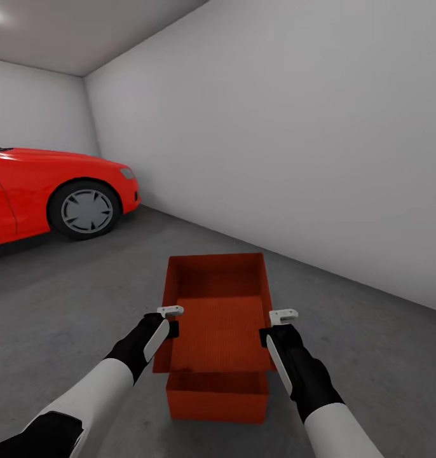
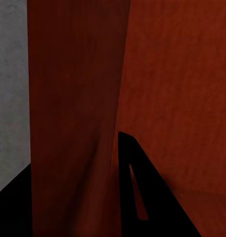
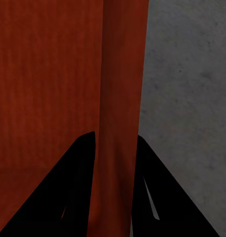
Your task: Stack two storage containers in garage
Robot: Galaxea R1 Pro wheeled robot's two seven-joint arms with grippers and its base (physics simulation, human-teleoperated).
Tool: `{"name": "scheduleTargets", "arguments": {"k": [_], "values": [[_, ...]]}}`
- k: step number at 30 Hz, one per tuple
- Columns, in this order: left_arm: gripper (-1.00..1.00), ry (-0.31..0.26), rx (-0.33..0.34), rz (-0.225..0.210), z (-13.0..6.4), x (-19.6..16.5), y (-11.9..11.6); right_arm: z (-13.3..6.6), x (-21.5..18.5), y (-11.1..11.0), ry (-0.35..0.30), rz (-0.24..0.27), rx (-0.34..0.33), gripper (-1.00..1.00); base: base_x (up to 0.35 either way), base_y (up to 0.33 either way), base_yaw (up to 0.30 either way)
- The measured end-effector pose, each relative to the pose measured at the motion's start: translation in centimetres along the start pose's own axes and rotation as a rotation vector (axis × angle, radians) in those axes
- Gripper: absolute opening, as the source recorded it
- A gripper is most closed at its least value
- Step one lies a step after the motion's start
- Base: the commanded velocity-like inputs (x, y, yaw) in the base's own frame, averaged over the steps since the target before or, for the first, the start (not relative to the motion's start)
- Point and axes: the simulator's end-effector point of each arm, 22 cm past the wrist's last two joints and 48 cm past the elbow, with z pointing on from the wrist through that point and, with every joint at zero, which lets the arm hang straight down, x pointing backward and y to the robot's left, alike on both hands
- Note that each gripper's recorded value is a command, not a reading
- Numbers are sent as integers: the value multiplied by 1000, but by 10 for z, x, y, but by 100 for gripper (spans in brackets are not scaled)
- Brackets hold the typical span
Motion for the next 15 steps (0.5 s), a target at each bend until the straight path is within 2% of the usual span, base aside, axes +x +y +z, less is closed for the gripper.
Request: {"name": "scheduleTargets", "arguments": {"k": [15], "values": [[-100,0,0,0,0,0,0,0,0,0,0,0,0,-100,9,0,0]]}}
